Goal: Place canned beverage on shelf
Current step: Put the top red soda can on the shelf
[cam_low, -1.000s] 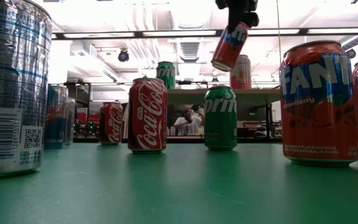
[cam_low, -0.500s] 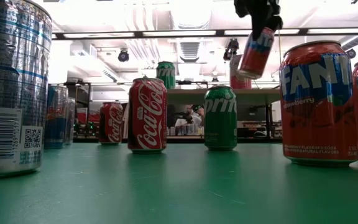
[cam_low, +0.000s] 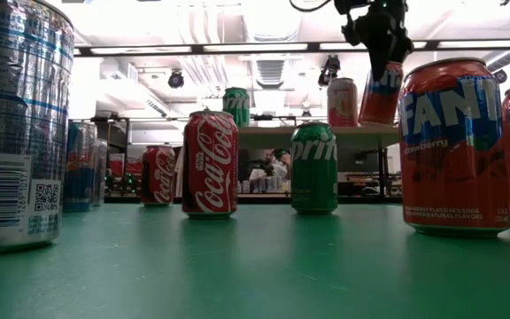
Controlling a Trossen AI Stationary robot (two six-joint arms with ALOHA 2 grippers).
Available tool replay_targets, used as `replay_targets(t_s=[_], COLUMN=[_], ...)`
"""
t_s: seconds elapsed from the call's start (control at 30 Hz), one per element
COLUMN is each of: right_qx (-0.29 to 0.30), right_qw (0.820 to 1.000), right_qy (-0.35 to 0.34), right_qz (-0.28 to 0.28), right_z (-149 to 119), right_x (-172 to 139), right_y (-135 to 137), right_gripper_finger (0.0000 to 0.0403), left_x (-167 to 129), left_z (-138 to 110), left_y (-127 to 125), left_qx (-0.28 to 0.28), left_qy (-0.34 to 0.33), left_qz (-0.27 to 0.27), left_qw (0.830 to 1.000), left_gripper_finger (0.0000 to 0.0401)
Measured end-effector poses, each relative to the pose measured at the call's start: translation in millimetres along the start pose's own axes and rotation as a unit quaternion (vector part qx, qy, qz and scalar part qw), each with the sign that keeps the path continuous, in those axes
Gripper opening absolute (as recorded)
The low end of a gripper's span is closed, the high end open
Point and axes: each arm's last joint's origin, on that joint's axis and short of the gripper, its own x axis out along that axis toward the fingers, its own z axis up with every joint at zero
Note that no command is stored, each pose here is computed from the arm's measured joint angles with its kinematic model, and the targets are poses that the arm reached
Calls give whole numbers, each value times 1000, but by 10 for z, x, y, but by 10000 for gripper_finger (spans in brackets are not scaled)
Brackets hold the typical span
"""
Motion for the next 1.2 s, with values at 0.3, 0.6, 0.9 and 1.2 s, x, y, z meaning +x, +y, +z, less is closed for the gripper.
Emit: replay_targets(t_s=[0.3,0.6,0.9,1.2], right_qx=[-14,-7,-2,-7], right_qw=[1000,1000,1000,1000], right_qy=[10,7,3,2], right_qz=[-4,0,0,0], right_z=[62,86,89,88], right_x=[66,51,28,25], right_y=[10,12,10,10], right_gripper_finger=[293,339,332,330], left_x=[0,0,0,0], left_z=[-4,-6,-8,-10], left_y=[10,15,20,24], left_qx=[0,6,9,9], left_qy=[1,1,2,2], left_qz=[2,3,4,5], left_qw=[1000,1000,1000,1000], left_gripper_finger=[0,0,0,0])
